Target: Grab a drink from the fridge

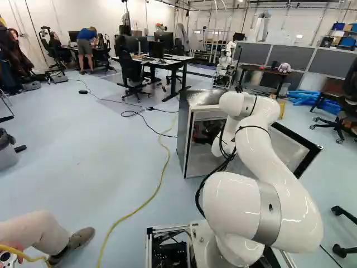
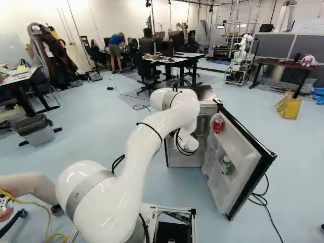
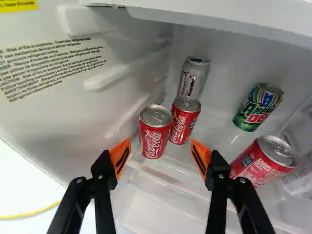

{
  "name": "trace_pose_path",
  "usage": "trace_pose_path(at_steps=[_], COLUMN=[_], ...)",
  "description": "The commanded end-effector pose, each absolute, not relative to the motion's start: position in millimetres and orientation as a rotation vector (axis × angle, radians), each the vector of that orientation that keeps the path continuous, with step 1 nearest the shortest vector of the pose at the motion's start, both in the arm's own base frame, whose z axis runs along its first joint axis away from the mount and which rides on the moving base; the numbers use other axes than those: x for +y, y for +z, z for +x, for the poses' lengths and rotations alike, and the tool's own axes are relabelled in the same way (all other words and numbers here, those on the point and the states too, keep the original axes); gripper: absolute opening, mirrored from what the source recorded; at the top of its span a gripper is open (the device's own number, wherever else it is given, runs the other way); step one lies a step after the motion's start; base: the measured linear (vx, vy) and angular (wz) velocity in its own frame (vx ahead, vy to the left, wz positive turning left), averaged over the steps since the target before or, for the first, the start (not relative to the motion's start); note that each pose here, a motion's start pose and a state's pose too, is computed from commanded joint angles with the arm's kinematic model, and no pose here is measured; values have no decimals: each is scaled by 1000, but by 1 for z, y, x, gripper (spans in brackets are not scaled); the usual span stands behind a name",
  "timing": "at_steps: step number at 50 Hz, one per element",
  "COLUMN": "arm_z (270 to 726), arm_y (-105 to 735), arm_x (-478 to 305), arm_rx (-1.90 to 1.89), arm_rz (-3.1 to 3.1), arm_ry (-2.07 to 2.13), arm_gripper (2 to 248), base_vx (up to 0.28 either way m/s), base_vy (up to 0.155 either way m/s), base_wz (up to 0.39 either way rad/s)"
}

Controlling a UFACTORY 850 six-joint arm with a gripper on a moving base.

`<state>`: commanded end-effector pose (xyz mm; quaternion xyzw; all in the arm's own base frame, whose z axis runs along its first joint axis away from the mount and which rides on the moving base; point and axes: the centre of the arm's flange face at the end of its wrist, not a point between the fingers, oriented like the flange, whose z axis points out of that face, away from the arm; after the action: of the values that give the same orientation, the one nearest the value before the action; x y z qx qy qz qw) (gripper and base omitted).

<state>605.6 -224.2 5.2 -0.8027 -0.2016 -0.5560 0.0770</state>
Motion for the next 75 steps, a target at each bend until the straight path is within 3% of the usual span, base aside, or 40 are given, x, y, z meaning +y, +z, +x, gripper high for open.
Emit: trace_pose_path(at_steps=[53,54,58,59,63,64,75], arm_z=[640,640,640,640,640,640,640], arm_y=[-2,-2,-2,-2,-2,-2,-2], arm_x=[-213,-213,-213,-213,-213,-213,-213], arm_rx=[-677,-677,-677,-677,-677,-677,-677], arm_rz=[-2358,-2358,-2358,-2358,-2358,-2358,-2358], arm_ry=[-1723,-1723,-1723,-1723,-1723,-1723,-1723], arm_gripper=[181,156,156,119,119,92,90], base_vx=[0,0,0,0,0,0,0], base_vy=[0,0,0,0,0,0,0], base_wz=[0,0,0,0,0,0,0])
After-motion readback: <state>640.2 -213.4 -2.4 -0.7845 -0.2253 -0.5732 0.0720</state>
